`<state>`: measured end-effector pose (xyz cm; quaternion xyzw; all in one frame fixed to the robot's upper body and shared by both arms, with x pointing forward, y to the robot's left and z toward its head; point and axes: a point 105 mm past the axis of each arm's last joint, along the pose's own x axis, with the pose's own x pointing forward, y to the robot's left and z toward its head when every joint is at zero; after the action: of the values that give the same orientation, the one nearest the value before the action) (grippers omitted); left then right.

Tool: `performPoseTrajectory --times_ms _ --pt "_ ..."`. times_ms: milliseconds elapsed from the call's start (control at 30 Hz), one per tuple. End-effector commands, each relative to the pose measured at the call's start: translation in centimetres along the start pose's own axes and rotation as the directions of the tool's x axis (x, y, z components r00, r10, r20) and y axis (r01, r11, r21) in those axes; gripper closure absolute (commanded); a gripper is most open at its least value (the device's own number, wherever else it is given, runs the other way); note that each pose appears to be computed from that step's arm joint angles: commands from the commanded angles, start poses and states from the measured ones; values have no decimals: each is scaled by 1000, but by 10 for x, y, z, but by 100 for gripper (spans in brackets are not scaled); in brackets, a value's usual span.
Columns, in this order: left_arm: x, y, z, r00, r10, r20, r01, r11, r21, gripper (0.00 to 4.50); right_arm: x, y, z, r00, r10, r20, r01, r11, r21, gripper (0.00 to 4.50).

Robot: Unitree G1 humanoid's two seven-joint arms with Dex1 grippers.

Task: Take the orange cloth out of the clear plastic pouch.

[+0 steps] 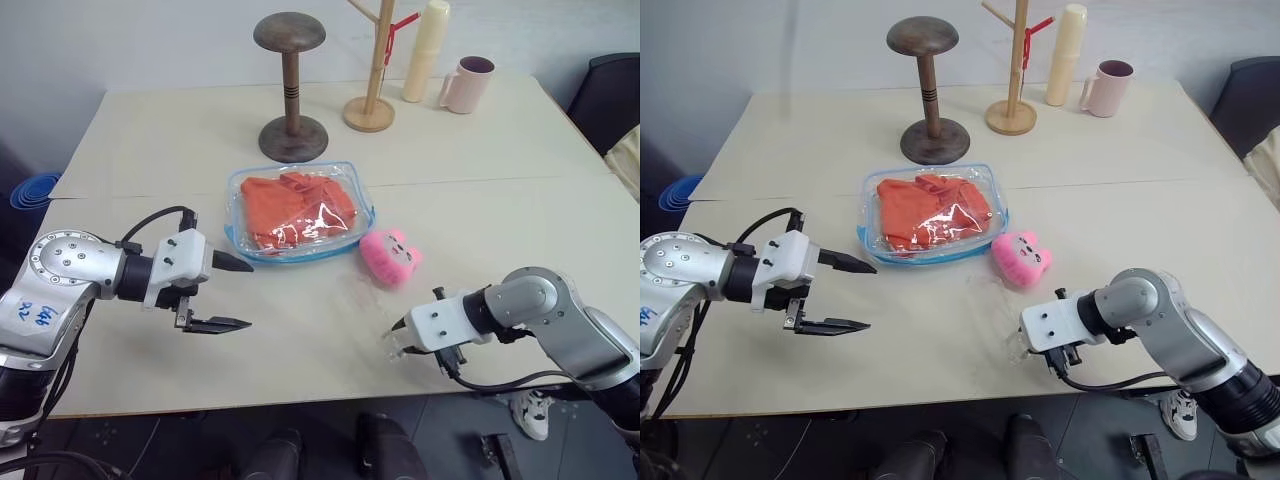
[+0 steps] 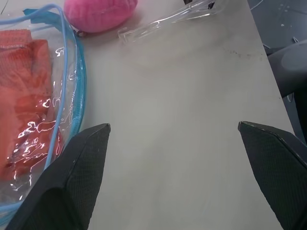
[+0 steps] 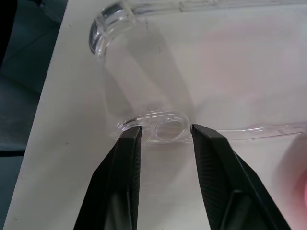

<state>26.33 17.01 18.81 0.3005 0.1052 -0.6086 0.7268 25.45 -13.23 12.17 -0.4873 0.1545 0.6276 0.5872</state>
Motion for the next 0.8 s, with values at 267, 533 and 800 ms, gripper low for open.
performPoseTrajectory --times_ms 267,533,800 --pt "-3 4 6 1000 23 -3 -23 999 47 0 24 13 10 998 50 49 -50 999 -5 445" --pt "1 5 14 998 26 50 -28 999 45 0 -3 8 7 999 -12 31 11 1000 19 445" --pt "34 -1 56 961 -58 270 46 998 52 0 -103 13 -38 965 -169 -202 217 944 249 445"
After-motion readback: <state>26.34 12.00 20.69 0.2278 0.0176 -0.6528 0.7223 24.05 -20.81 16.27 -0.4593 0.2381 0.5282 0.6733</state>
